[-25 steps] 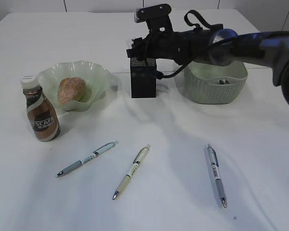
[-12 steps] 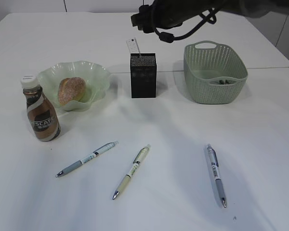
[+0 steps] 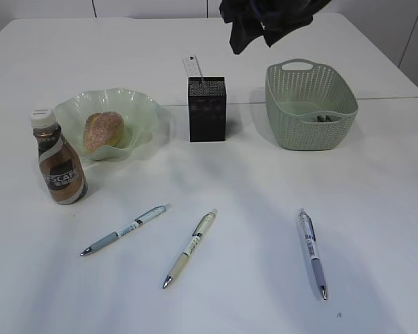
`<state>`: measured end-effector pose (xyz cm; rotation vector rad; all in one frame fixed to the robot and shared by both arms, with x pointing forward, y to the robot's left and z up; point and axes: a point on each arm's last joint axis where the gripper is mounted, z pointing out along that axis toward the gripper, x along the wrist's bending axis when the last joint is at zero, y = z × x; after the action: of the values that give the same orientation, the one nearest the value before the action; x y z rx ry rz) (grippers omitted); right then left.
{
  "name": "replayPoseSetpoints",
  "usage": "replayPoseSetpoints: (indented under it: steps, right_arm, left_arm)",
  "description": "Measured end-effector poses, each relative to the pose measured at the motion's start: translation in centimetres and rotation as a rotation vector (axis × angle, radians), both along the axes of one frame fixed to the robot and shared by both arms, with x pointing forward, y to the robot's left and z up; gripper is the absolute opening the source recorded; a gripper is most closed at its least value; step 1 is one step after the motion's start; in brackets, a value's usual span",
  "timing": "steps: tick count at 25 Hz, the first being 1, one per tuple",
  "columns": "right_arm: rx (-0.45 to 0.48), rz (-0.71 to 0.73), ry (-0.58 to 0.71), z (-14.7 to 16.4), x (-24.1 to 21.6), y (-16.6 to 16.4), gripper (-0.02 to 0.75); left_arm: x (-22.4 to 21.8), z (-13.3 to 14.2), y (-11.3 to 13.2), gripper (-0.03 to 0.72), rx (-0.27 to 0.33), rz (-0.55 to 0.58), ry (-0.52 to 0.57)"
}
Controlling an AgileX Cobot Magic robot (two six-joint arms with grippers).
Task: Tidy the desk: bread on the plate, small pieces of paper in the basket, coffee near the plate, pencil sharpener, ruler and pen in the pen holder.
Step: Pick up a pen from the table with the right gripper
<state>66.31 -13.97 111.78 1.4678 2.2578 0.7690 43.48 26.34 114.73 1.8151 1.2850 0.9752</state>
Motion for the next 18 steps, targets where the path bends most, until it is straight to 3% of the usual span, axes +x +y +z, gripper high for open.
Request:
replayPoseSetpoints:
  steps: [5, 18]
  right_arm:
    - [-0.051, 0.003, 0.15, 0.1, -1.8, -0.6, 0.479]
    - [0.028, -0.08, 0.201, 0.6, -2.4, -0.5, 0.479]
  left_arm:
    - [-0.3, -0.5, 0.1, 0.395, 0.002, 0.008, 0.057]
    - [-0.9, -0.4, 0.1, 0.395, -0.02, 0.02, 0.156]
